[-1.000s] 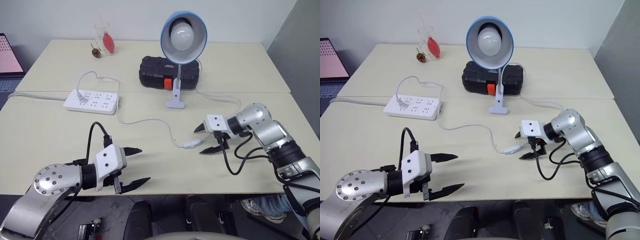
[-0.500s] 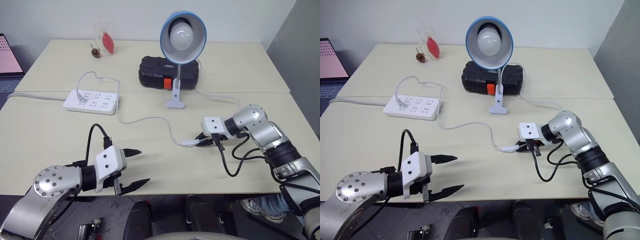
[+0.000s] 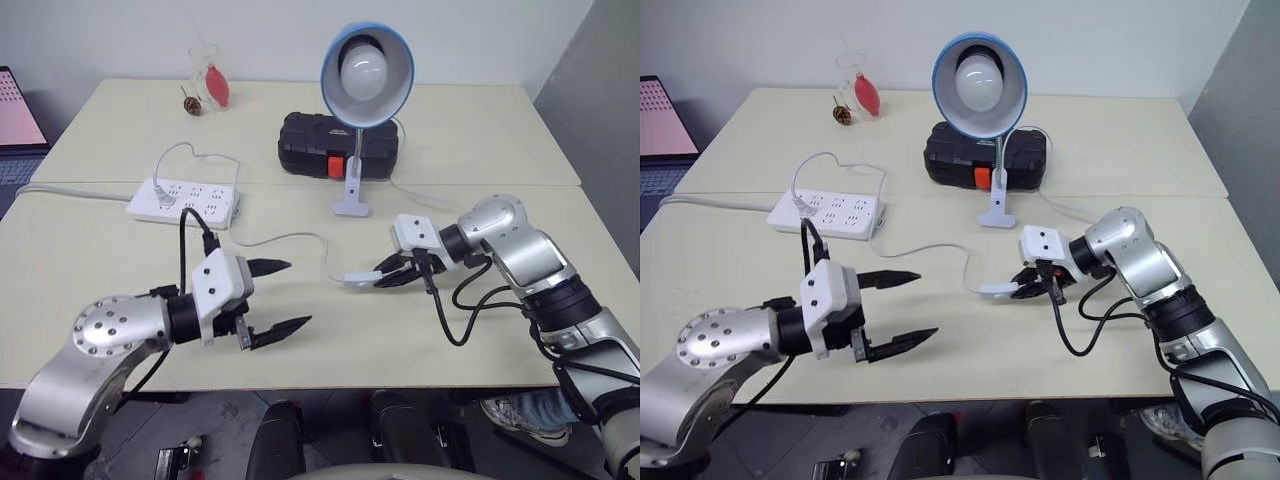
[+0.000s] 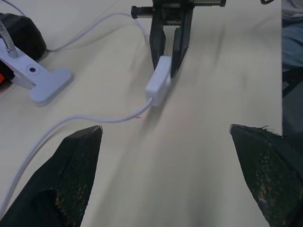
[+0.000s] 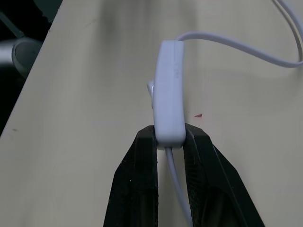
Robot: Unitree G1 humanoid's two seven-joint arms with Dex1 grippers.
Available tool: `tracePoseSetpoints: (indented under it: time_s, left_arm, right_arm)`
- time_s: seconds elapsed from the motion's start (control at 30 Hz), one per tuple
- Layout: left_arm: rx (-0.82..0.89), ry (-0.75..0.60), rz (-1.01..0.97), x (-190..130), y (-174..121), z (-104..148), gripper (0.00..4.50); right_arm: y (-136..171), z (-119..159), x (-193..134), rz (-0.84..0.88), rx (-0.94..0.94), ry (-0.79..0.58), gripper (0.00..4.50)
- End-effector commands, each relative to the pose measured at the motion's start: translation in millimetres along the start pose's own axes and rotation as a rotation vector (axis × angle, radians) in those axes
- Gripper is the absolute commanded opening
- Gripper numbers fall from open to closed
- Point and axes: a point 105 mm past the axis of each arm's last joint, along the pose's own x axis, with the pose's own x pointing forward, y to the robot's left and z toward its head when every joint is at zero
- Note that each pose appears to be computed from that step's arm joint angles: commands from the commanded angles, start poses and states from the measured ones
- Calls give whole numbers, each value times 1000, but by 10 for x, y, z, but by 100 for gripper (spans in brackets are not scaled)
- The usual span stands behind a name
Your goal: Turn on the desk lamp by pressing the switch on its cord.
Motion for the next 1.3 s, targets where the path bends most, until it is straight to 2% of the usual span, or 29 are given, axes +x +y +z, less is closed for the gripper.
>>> tracePoseSetpoints:
  time_s: [0.03,0.6,1.17,1.3]
  left_arm:
    - [11,-24,-55,92,29,39,450]
    - [-1,-66,-131,529,220,-37,450]
    - [29,-66,-172,615,269,-58,450]
    - [19,-69,-193,614,249,-53,377]
  right_arm:
    - [-48,224,-36,-30,-4,-32,40]
    - [-79,378,93,-57,28,-56,40]
    - [-13,435,135,-34,-39,-60,40]
    - [-12,428,137,-32,-51,-56,40]
